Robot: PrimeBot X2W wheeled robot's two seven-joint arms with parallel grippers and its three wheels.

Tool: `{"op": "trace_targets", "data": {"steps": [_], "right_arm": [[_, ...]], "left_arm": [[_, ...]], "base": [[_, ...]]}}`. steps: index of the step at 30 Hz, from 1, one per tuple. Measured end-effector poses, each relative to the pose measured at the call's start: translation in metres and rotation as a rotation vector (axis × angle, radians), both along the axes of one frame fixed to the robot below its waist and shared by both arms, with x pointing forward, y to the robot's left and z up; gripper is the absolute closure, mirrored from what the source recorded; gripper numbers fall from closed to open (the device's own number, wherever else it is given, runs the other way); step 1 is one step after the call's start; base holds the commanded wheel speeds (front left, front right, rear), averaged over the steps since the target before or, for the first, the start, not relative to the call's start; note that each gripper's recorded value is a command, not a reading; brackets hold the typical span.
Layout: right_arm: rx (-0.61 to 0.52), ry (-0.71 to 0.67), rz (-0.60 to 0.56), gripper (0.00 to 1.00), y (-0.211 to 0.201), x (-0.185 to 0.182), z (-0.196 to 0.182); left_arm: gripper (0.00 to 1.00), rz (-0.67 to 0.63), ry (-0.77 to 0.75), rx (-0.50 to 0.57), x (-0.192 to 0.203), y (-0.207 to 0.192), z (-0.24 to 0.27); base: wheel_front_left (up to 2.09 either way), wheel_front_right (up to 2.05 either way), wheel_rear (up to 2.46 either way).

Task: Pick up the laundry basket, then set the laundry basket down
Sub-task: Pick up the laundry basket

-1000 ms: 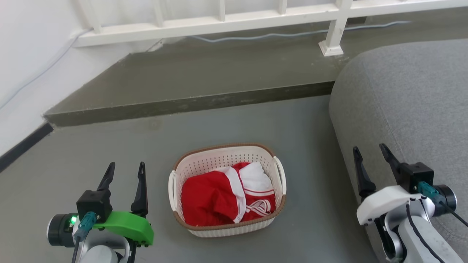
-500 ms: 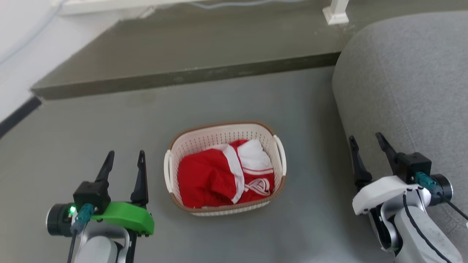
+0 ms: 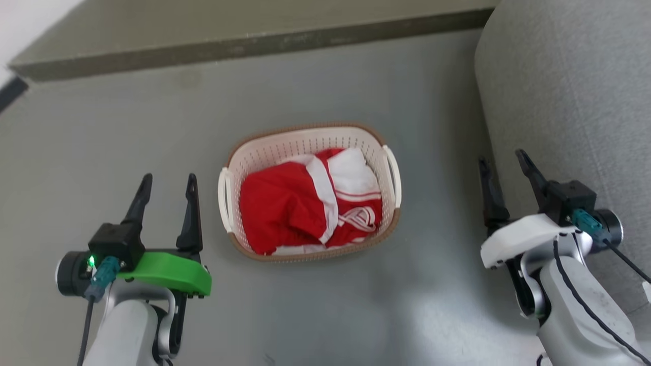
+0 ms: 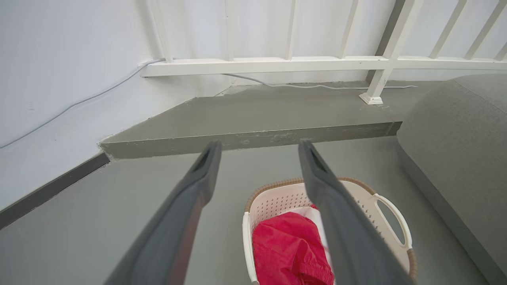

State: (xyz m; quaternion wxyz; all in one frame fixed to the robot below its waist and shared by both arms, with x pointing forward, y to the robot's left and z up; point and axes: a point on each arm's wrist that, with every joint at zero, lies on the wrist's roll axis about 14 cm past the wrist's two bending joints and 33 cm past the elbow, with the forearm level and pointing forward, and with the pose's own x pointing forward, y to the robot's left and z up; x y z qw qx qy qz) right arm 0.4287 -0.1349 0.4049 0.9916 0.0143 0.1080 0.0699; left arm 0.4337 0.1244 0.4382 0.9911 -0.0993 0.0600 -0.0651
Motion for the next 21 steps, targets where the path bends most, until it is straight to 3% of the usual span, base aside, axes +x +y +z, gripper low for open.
{"op": "trace_targets", "data": {"steps": [21], "right_arm": [[0.023, 0.121, 0.013, 0.0, 0.017, 0.037, -0.069]], "left_arm": [[0.0, -0.032, 0.121, -0.023, 0.041, -0.009, -0.071]], "base": [[0.0, 0.0, 0.0]]}}
